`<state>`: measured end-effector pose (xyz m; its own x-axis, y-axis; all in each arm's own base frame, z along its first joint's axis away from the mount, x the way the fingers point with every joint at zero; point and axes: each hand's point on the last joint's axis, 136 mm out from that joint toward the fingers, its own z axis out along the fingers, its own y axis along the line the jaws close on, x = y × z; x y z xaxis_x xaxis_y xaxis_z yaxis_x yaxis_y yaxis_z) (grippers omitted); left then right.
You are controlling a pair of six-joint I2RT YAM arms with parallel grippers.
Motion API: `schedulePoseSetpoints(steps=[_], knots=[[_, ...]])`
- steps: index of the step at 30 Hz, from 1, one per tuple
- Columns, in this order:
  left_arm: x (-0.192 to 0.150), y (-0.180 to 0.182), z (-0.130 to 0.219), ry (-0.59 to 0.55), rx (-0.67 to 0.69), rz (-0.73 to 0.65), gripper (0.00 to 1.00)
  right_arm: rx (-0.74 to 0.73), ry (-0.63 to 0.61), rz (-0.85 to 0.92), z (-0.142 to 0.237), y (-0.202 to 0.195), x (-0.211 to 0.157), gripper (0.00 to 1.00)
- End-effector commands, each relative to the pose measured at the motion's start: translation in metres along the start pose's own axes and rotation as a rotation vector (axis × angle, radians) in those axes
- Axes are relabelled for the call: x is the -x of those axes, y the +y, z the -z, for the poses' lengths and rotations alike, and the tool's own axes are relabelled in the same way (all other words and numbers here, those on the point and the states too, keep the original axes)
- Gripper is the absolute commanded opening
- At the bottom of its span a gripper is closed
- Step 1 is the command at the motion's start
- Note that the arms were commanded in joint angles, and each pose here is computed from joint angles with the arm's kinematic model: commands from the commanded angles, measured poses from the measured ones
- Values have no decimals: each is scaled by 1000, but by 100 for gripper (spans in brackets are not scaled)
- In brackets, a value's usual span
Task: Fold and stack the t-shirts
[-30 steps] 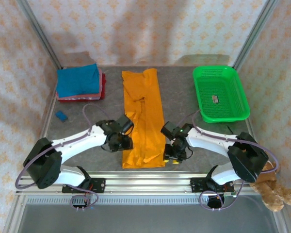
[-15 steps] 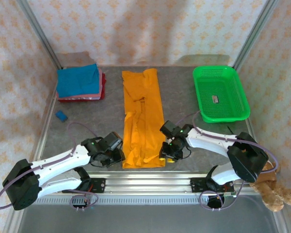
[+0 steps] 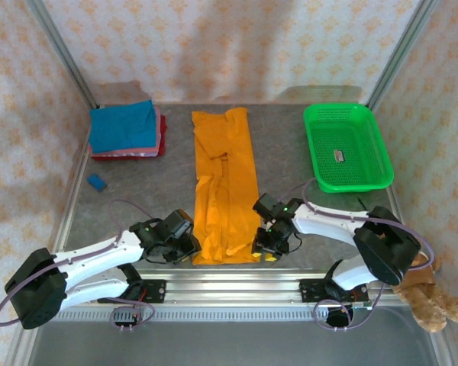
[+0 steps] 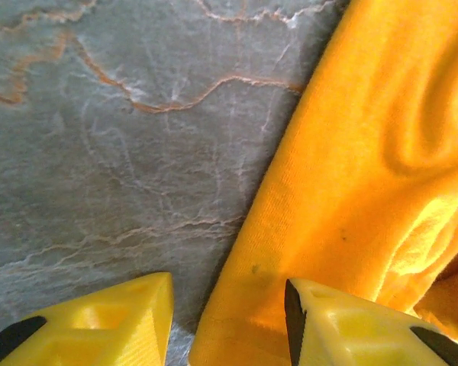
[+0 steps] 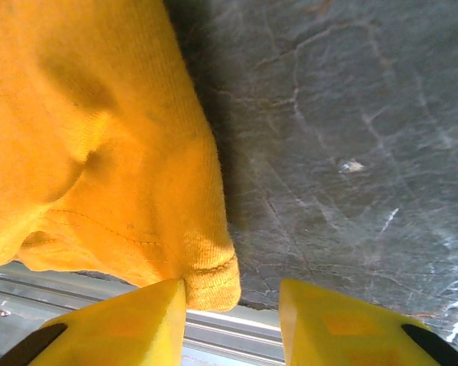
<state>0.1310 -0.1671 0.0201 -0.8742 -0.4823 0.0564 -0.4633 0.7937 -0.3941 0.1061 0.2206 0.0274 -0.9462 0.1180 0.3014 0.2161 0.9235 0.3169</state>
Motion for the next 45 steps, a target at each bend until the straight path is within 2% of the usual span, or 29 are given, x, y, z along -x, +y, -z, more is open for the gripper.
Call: schedulePoseSetpoints(steps=[1,9,16,19,32,38,45], knots=[[-4,2,-5,18,3,10,43,4,10,-15,-3,2,1,37],[-9,12,-15,41,51,12,43,8,28,-16,-8,4,1,37],[-11,0,-16,40,15,11,38,7,31,-17,-10,5,2,36],[-12,-2,-10,34,39,-3,37,0,21,-18,-8,4,3,35],[-16,-7,-7,50,164,-100,33,-80,15,12,-3,-3,4,23],[-17,-14,-7,54,178,-118,33,-84,16,12,-3,-2,5,17],[-16,-26,-2,37,130,-107,31,-73,12,12,-3,1,6,7]])
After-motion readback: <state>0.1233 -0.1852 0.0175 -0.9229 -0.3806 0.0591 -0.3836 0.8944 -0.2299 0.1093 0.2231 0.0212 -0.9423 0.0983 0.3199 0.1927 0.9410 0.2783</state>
